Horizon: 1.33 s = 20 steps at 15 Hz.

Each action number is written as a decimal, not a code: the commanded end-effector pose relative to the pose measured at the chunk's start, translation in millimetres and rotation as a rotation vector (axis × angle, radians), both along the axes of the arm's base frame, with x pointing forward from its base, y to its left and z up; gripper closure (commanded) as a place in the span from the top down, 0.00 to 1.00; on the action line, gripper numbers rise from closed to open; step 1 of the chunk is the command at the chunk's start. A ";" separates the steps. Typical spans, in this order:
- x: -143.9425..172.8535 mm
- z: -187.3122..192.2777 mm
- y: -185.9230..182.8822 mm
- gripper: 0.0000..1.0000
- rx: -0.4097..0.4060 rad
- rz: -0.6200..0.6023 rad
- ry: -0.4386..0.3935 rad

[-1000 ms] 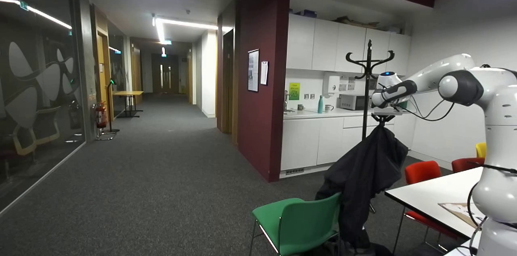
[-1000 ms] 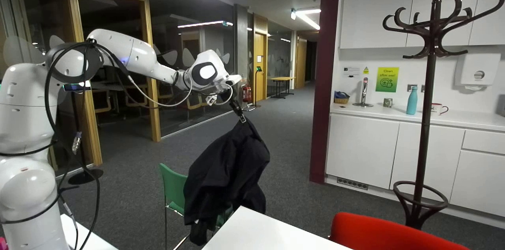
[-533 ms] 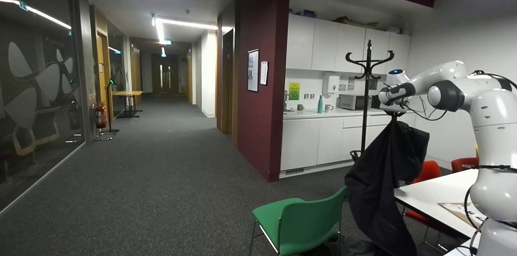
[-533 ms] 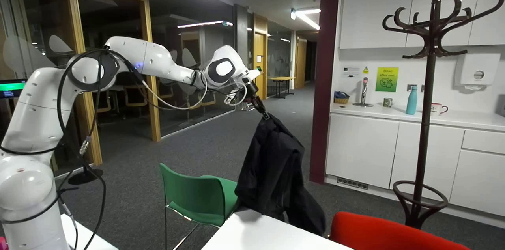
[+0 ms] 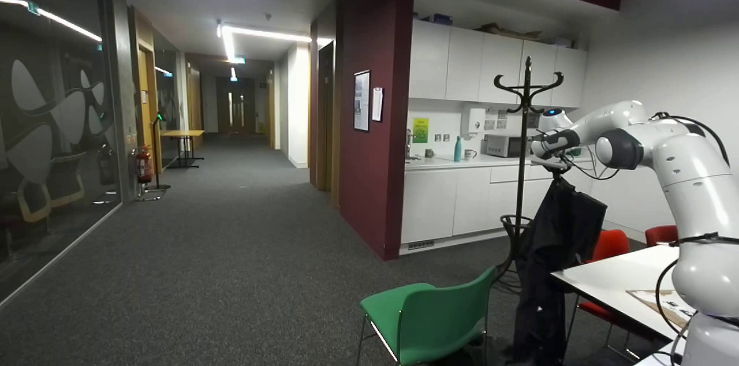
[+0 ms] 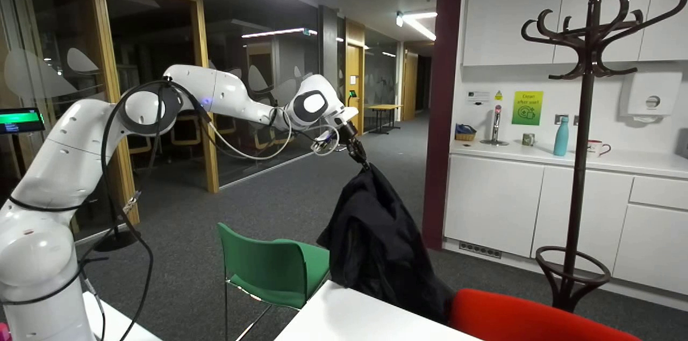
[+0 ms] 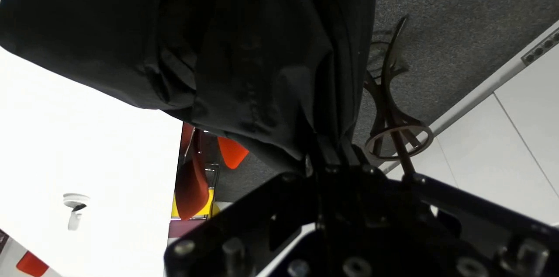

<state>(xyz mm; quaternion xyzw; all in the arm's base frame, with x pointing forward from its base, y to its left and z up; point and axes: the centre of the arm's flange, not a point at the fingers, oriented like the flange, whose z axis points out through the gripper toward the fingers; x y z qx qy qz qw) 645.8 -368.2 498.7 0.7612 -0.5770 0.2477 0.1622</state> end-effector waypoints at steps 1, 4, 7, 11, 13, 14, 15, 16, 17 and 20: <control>29.6 14.5 8.6 0.01 0.010 -0.034 -0.053; 44.7 10.9 23.2 0.01 0.041 -0.026 -0.089; 55.6 7.7 37.5 0.01 0.055 -0.010 -0.103; 60.5 5.0 43.9 0.29 0.056 0.016 -0.105; 60.6 10.0 43.8 0.44 0.049 0.019 -0.113; 60.9 13.4 43.3 0.50 0.046 0.020 -0.119; 60.7 16.2 43.1 0.58 0.043 0.020 -0.124; 60.9 18.0 42.7 0.65 0.041 0.021 -0.127; 60.5 19.3 42.8 0.71 0.041 0.023 -0.130; 55.8 23.4 53.1 0.95 0.045 0.046 -0.139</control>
